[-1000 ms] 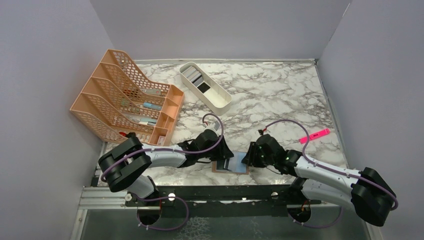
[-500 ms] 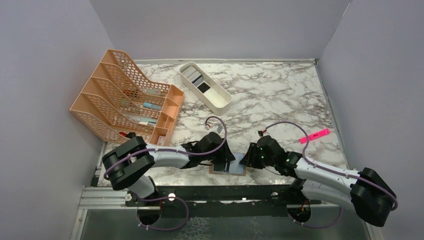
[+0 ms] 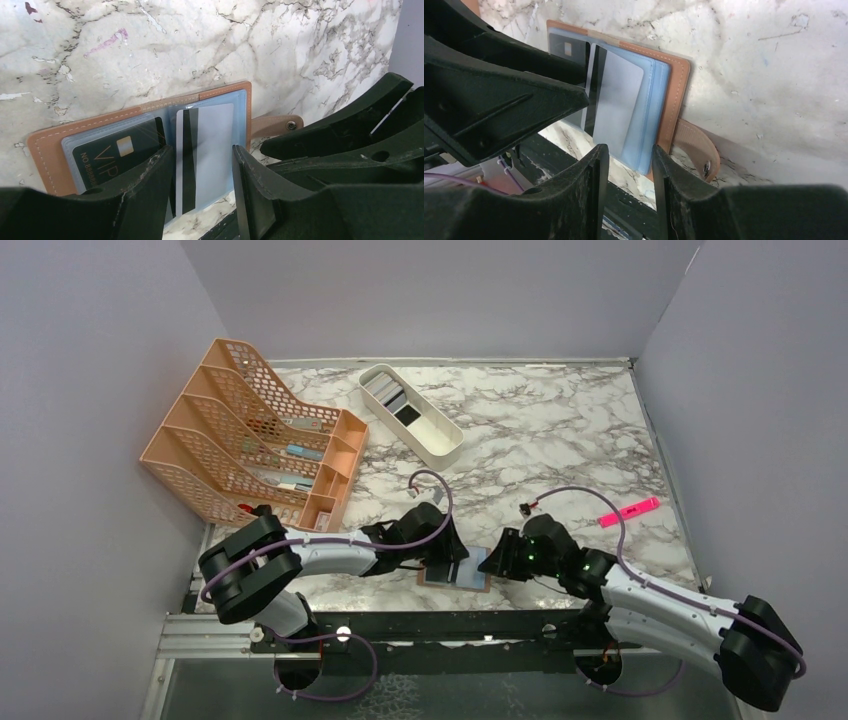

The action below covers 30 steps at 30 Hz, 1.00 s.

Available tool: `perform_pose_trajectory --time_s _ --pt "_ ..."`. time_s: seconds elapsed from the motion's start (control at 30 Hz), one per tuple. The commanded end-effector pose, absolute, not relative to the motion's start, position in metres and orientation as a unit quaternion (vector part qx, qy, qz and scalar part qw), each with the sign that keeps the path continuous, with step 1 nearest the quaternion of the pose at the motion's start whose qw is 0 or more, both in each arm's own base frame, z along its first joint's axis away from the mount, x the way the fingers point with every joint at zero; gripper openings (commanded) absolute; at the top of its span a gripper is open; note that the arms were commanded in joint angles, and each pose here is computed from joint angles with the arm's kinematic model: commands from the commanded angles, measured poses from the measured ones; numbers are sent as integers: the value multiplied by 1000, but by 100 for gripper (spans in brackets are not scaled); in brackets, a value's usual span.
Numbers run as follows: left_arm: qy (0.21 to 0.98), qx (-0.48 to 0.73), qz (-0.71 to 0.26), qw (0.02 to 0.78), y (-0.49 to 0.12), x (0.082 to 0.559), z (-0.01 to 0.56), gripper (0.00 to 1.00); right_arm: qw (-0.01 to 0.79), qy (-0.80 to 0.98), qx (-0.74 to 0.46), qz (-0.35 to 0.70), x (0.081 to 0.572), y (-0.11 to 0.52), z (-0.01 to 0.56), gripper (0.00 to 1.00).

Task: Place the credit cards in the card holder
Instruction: Insert the credit card into the card holder.

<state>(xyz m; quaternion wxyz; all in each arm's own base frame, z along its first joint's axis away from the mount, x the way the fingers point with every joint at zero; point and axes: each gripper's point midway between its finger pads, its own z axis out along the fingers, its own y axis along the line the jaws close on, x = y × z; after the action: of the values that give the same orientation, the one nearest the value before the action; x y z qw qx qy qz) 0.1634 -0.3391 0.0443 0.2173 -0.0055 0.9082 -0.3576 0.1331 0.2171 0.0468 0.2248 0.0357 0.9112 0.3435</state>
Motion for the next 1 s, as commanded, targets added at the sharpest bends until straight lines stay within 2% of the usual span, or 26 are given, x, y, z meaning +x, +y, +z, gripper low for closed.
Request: perform_pose_trajectory --time_s 0.0,0.23,0.73,0.97 --pt "907 0 -362 217 -344 161 44 50 199 912 33 356 124 222 41 41" --pt "905 -3 -369 209 -350 154 43 50 178 913 31 366 121 230 30 41" --pt "889 -11 -420 179 -371 140 52 49 210 912 43 349 132 223 29 39" --pt "890 -15 -406 207 -360 147 59 50 227 917 52 323 136 211 34 41"
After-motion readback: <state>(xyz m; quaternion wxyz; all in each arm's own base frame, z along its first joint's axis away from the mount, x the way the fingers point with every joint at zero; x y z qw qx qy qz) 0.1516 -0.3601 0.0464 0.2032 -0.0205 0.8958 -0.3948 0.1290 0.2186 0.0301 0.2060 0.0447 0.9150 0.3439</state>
